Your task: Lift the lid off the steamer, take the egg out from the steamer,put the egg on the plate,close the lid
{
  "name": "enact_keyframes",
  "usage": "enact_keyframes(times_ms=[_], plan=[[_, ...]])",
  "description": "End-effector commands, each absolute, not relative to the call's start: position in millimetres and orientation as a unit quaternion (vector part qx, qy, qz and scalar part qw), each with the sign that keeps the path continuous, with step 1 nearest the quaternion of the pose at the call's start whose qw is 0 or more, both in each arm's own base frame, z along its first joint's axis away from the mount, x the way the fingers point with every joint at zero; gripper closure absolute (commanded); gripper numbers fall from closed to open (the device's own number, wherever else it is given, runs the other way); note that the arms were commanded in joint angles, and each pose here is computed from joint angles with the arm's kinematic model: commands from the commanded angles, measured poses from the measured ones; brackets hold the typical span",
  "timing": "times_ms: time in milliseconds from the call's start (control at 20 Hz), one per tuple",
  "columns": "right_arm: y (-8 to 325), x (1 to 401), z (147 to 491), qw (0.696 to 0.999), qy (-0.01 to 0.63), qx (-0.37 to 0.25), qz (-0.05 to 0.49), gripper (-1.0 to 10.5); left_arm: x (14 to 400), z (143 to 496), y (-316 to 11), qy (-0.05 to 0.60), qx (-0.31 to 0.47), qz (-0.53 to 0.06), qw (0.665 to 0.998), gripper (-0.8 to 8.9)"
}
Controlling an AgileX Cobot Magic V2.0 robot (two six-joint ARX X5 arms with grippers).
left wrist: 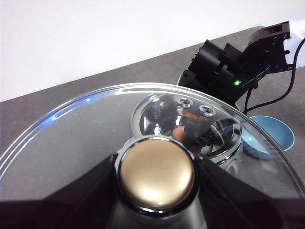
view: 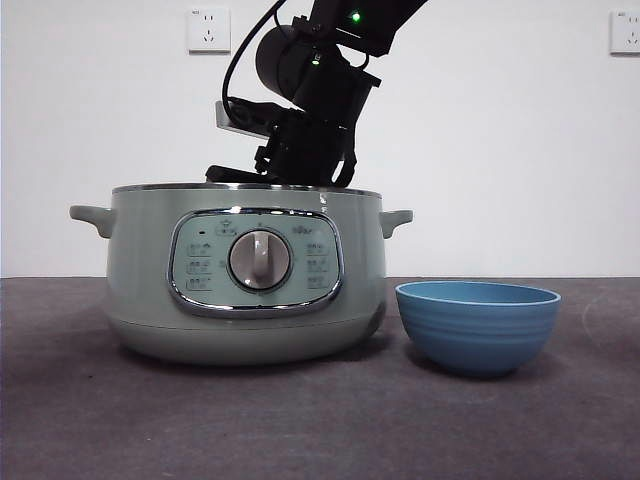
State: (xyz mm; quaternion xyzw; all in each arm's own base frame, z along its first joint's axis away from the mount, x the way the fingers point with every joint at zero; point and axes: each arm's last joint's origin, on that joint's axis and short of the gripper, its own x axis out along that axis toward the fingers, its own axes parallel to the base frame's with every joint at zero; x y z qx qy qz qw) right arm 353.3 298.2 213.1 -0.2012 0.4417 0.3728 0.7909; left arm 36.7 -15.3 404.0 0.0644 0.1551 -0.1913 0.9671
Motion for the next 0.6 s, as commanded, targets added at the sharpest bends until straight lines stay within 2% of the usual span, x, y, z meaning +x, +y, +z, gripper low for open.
enact_keyframes(times_ms=[50,100,200,300,400,500,600], plan=[[300,354,204,0.788,0.453,-0.196,0.369,5.8,35,410,-14,0.125,0.057,-0.191,0.972,8.22],[300,354,204,0.788,0.453,-0.195,0.369,6.6,35,410,-14,0.125,0.058,-0.191,0.972,8.22],[301,354,205,0.786,0.453,-0.185,0.378,7.1,35,408,-14,0.132,0.059,-0.191,0.971,8.22],[301,354,205,0.786,0.454,-0.184,0.377,8.1,34,407,-14,0.137,0.060,-0.191,0.970,8.22],[301,354,205,0.786,0.454,-0.184,0.377,9.6,34,408,-14,0.137,0.060,-0.191,0.970,8.22],[301,354,206,0.788,0.450,-0.183,0.378,9.6,34,407,-14,0.137,0.060,-0.192,0.970,8.22],[297,350,229,0.800,0.427,-0.180,0.381,9.6,35,408,-14,0.133,0.059,-0.192,0.971,8.22]])
